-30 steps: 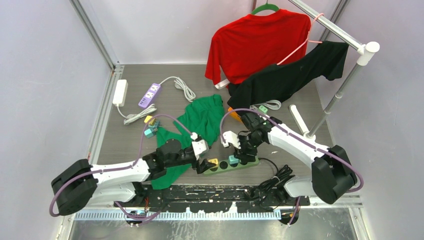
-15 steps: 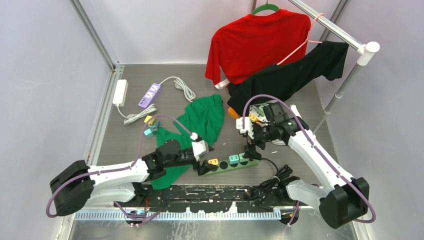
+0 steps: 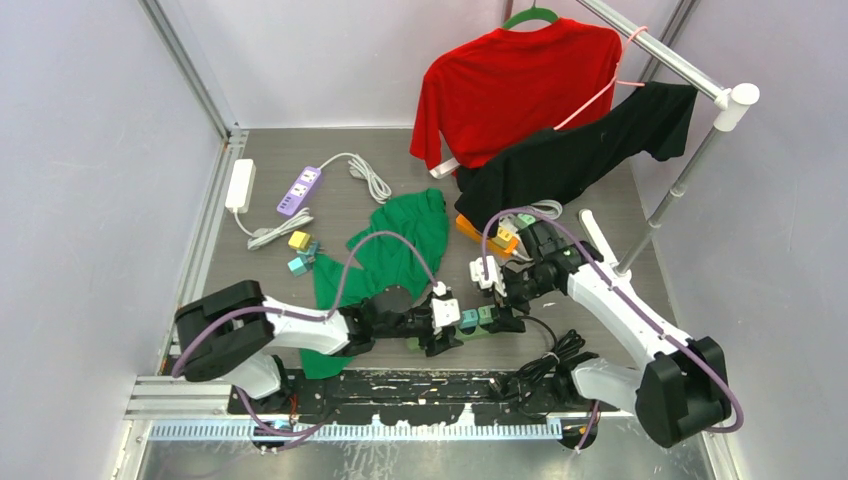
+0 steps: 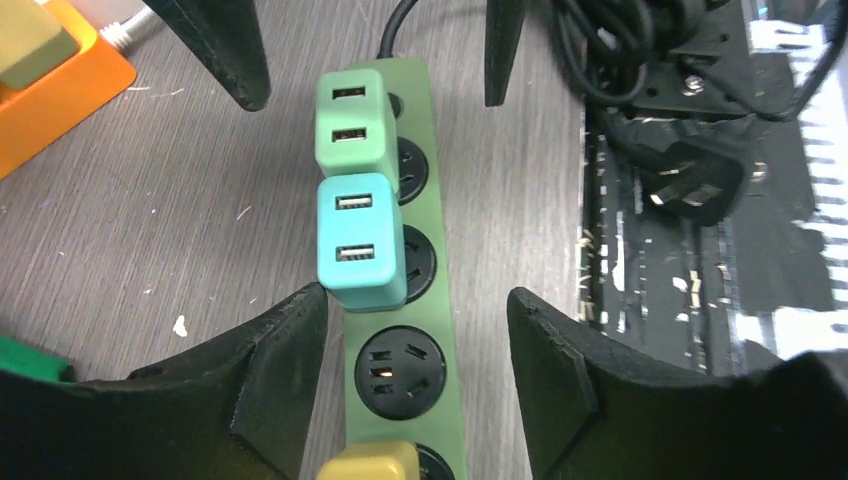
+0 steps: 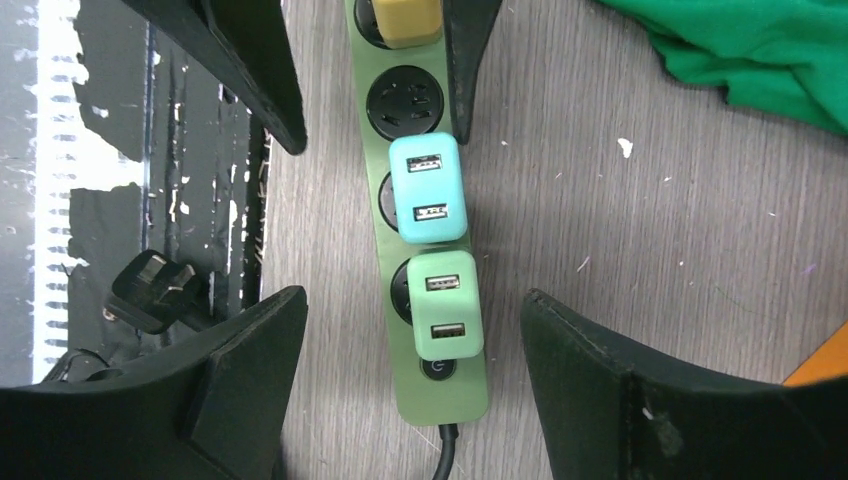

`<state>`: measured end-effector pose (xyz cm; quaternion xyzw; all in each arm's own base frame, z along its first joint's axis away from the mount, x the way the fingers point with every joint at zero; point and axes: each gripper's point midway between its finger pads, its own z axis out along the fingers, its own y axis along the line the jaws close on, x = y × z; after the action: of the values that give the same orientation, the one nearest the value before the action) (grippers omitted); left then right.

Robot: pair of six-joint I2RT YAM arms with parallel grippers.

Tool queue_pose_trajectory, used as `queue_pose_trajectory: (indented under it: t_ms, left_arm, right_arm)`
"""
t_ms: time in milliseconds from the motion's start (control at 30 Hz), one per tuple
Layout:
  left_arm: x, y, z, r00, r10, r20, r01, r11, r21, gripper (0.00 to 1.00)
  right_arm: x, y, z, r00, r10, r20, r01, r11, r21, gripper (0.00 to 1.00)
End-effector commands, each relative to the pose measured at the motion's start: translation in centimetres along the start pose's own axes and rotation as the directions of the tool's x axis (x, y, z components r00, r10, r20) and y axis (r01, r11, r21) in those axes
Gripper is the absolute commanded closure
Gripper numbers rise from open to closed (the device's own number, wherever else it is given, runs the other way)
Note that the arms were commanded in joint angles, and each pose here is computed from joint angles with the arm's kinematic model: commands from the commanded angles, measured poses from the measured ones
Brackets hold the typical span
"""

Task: Pull the plug off the socket
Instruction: Remove the plug from the socket.

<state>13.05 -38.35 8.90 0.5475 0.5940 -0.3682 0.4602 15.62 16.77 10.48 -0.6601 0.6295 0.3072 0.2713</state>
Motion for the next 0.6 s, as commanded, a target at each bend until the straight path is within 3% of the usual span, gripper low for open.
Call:
queue_pose_trajectory:
  t_ms: [0, 100, 367, 567]
  left_arm:
    - [-3.3, 1.9, 2.0, 0.992, 0.054, 0.114, -0.046, 0.996, -0.078, 0.37]
    - [-3.0, 2.6, 2.5, 0.993, 0.056, 0.107, -0.045, 0.993, -0.108, 0.42]
    - [-3.3, 3.1, 2.8, 0.990, 0.069, 0.122, -0.053, 0.990, -0.133, 0.42]
    - [-2.4, 2.5, 3.8, 0.993, 0.059, 0.105, -0.049, 0.995, -0.088, 0.52]
  right_arm:
    - [0.2, -1.4, 0.6, 0.996, -0.092, -0.002, 0.092, 0.996, 0.003, 0.23]
    - [0.6, -1.1, 1.5, 0.995, -0.095, -0.017, 0.094, 0.995, -0.040, 0.31]
    - [1.4, -1.3, 2.2, 0.995, -0.085, -0.061, 0.082, 0.995, -0.053, 0.43]
    - [1.7, -1.4, 2.3, 0.994, -0.078, -0.073, 0.073, 0.995, -0.061, 0.56]
